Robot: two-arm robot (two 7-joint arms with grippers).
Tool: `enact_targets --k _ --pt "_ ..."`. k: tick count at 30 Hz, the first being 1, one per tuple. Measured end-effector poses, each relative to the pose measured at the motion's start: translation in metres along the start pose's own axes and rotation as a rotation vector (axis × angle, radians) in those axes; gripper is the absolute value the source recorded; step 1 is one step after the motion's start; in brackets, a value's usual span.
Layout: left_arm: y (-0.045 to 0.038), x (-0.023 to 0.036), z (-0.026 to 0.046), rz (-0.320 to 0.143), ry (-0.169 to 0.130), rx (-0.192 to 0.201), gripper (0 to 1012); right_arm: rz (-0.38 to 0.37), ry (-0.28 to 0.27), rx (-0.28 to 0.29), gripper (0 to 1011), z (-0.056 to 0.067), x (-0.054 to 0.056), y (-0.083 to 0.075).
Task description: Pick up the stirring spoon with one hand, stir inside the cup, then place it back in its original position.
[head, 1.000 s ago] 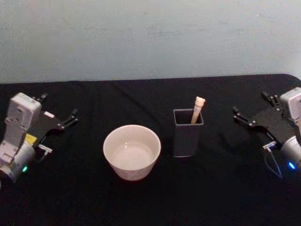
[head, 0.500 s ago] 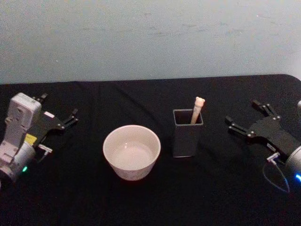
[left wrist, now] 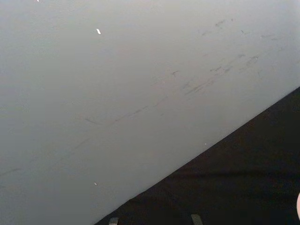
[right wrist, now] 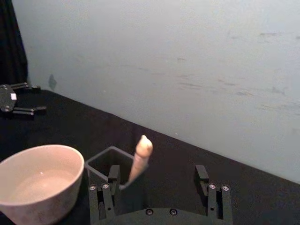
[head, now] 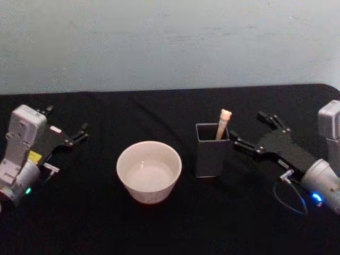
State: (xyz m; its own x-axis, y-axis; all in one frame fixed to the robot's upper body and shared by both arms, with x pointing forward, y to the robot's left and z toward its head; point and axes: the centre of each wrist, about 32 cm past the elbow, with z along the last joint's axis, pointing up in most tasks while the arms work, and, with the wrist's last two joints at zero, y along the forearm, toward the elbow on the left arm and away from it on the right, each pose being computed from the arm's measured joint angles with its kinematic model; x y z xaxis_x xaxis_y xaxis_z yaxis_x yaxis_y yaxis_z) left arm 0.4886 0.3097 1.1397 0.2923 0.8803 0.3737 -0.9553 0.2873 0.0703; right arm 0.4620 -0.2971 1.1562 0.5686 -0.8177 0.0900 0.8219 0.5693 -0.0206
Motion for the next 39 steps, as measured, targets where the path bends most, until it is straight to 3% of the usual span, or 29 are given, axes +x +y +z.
enact_targets --k 20,39 --pt "0.0000 0.0000 0.0000 0.000 0.000 0.000 1001 0.051 0.067 0.008 1000 -0.002 0.001 0.041" --pt "0.0000 0.0000 0.0000 0.000 0.000 0.000 1001 0.058 0.089 0.001 1002 -0.003 0.001 0.047"
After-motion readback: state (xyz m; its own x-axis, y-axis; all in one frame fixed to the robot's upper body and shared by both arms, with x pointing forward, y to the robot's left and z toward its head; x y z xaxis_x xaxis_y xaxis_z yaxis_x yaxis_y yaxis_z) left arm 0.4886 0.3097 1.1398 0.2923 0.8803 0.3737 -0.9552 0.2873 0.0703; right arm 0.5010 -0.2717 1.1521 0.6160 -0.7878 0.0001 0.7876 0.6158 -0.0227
